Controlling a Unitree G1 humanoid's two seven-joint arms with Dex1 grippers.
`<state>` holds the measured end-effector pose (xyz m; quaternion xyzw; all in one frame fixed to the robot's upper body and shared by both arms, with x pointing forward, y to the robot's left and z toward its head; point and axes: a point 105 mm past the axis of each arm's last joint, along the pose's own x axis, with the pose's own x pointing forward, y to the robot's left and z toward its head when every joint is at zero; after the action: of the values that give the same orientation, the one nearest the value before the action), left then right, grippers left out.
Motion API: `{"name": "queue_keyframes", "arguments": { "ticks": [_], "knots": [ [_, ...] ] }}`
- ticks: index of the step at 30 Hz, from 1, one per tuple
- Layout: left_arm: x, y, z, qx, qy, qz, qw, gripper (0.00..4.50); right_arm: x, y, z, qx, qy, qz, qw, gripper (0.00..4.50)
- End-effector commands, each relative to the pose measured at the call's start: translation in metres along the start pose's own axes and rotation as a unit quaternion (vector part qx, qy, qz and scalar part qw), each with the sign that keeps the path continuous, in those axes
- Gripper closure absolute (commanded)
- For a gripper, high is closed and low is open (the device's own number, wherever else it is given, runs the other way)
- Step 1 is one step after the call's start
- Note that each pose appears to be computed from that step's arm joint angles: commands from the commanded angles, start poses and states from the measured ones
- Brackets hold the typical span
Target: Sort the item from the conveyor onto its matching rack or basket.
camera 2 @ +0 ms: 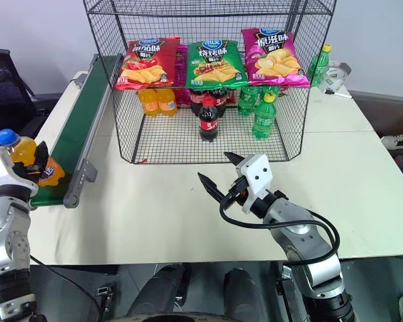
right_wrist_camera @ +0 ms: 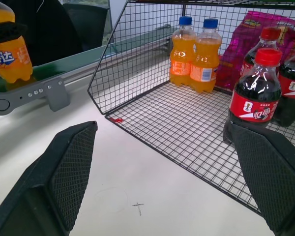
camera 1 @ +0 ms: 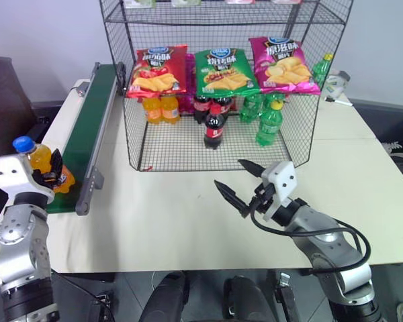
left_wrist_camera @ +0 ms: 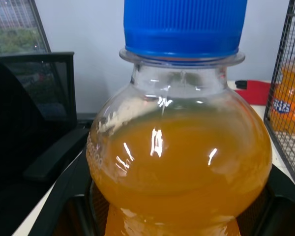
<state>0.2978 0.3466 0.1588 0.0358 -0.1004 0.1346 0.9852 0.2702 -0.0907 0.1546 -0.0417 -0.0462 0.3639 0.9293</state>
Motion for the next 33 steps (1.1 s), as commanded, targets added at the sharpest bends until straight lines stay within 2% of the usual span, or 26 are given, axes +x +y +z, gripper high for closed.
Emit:
{"name": "queue_keyframes", "arguments": {
  "ticks": [1,5,8,11,15,17,22,33],
  "knots": [
    [0.001,0.001,0.023,0.006,-0.038,-0.005,0.999,1.96,0.001,0.003,0.010,-0.006,-0.024,0.004,1.000,0.00],
    [0.006,-0.014,0.051,-0.013,-0.083,-0.045,0.995,1.96,0.002,0.003,0.011,-0.006,-0.025,0.004,1.000,0.00],
    [0.009,-0.054,0.076,-0.047,-0.105,-0.147,0.982,1.96,0.001,0.003,0.011,-0.006,-0.025,0.004,1.000,0.00],
    [0.003,-0.092,0.082,-0.066,-0.092,-0.240,0.964,1.96,0.001,0.003,0.011,-0.006,-0.025,0.003,1.000,0.00],
    [0.002,-0.136,0.071,-0.067,-0.060,-0.308,0.947,1.96,-0.001,0.002,0.011,-0.008,-0.024,-0.005,1.000,0.00],
    [0.008,-0.153,0.057,-0.068,-0.039,-0.310,0.948,1.96,-0.001,0.002,0.011,-0.009,-0.024,-0.008,1.000,0.00],
    [0.040,-0.174,0.021,-0.046,-0.009,-0.244,0.969,1.96,-0.003,0.001,0.011,-0.012,-0.024,-0.017,0.999,0.00],
    [0.081,-0.224,-0.008,-0.063,-0.020,-0.216,0.974,1.96,-0.004,-0.003,0.014,-0.018,-0.028,-0.042,0.999,0.00]
  ]
}}
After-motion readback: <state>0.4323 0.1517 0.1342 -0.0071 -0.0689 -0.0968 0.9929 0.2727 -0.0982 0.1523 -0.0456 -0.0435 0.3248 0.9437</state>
